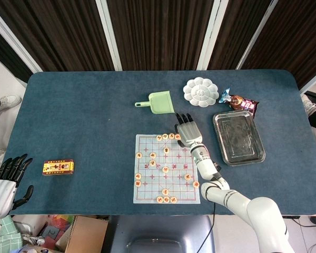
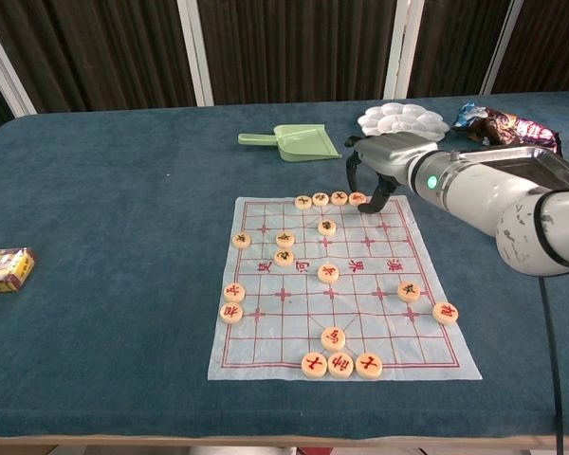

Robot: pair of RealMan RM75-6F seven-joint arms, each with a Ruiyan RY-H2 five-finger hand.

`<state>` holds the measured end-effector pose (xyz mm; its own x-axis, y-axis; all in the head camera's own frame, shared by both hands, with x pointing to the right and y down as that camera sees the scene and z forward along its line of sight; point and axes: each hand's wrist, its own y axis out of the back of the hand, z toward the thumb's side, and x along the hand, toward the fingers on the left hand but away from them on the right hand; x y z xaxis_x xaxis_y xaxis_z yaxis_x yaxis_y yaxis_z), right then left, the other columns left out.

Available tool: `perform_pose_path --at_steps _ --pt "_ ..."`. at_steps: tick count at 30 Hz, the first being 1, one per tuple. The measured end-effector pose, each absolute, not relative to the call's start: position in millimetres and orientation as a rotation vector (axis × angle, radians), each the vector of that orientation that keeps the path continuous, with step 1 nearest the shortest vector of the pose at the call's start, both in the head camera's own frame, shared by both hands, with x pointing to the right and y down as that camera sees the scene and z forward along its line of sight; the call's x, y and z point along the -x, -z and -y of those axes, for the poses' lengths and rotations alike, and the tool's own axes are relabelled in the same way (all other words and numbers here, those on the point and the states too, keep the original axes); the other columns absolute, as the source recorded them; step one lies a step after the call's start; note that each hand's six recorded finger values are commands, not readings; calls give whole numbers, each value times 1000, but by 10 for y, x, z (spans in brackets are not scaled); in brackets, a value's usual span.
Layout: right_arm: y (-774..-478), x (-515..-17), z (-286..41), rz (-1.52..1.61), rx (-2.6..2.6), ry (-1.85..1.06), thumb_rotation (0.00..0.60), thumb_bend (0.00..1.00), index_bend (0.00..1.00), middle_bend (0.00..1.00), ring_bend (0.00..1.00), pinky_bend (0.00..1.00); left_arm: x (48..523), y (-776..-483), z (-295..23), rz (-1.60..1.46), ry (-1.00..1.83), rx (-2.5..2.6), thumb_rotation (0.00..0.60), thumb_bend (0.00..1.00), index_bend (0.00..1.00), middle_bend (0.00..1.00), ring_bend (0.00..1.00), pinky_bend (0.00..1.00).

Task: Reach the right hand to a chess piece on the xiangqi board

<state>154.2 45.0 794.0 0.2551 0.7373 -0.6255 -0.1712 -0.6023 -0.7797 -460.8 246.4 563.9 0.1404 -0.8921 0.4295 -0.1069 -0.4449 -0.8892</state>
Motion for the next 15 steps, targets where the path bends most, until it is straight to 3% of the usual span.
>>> perform_pose_path --at_steps 15 --pt "-7935 -1496 -454 527 1733 -1453 600 480 626 69 0 0 4625 -5611 -2458 -984 1370 1693 600 442 0 0 0 4"
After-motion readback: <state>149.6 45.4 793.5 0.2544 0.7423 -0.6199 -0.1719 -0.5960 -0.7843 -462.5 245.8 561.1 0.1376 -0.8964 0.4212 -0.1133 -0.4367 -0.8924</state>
